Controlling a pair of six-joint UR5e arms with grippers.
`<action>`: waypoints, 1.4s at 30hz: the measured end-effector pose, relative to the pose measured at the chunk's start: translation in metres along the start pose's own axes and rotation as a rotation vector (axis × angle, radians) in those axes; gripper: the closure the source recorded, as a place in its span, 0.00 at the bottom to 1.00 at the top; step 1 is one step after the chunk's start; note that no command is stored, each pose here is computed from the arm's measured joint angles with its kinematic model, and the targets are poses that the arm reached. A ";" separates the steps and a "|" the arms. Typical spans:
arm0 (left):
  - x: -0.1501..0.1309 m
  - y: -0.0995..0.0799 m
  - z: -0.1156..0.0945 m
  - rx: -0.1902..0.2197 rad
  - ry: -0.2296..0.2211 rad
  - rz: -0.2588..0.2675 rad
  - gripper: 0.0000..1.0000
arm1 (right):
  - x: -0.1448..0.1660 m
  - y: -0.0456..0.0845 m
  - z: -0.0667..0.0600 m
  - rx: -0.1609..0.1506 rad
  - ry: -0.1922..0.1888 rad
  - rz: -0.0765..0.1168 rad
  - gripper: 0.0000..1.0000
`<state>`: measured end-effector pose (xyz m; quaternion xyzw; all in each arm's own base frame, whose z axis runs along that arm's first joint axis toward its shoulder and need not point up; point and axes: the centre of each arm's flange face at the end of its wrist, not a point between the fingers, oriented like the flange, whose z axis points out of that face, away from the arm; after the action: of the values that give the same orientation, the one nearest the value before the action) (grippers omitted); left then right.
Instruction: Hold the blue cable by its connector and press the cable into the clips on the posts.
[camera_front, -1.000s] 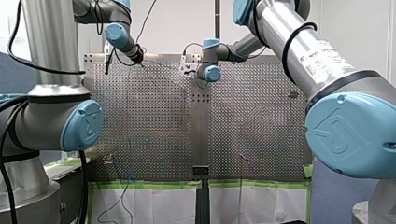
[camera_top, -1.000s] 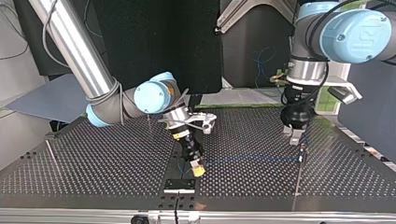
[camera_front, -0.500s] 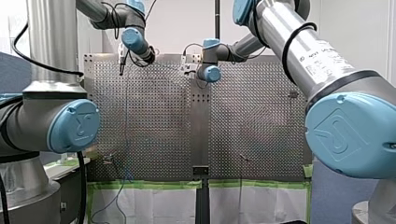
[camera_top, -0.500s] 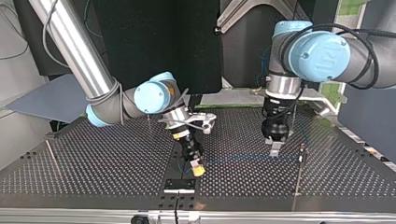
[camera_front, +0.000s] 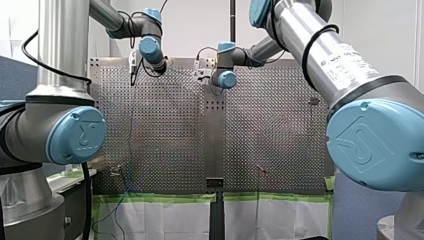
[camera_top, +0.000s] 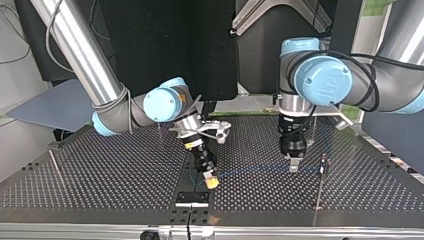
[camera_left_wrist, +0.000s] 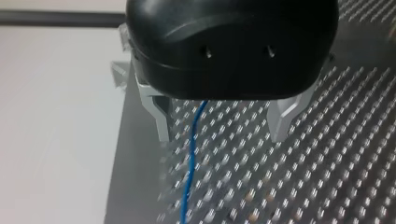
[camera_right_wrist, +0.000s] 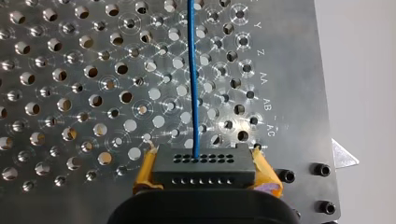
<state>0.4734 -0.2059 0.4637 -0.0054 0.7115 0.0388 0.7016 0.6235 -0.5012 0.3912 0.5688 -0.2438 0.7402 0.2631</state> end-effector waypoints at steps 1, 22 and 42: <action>-0.002 0.002 0.001 -0.009 -0.003 -0.001 0.00 | 0.000 0.000 0.000 0.000 0.000 0.000 1.00; -0.014 0.012 0.041 -0.066 -0.014 0.007 0.00 | -0.003 0.000 0.000 0.000 -0.004 -0.001 1.00; -0.016 0.013 0.046 -0.089 0.010 0.014 0.74 | -0.008 0.001 -0.001 -0.001 -0.012 -0.001 1.00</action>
<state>0.5183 -0.1904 0.4794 -0.0318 0.7126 0.0753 0.6967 0.6240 -0.5021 0.3836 0.5731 -0.2456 0.7366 0.2623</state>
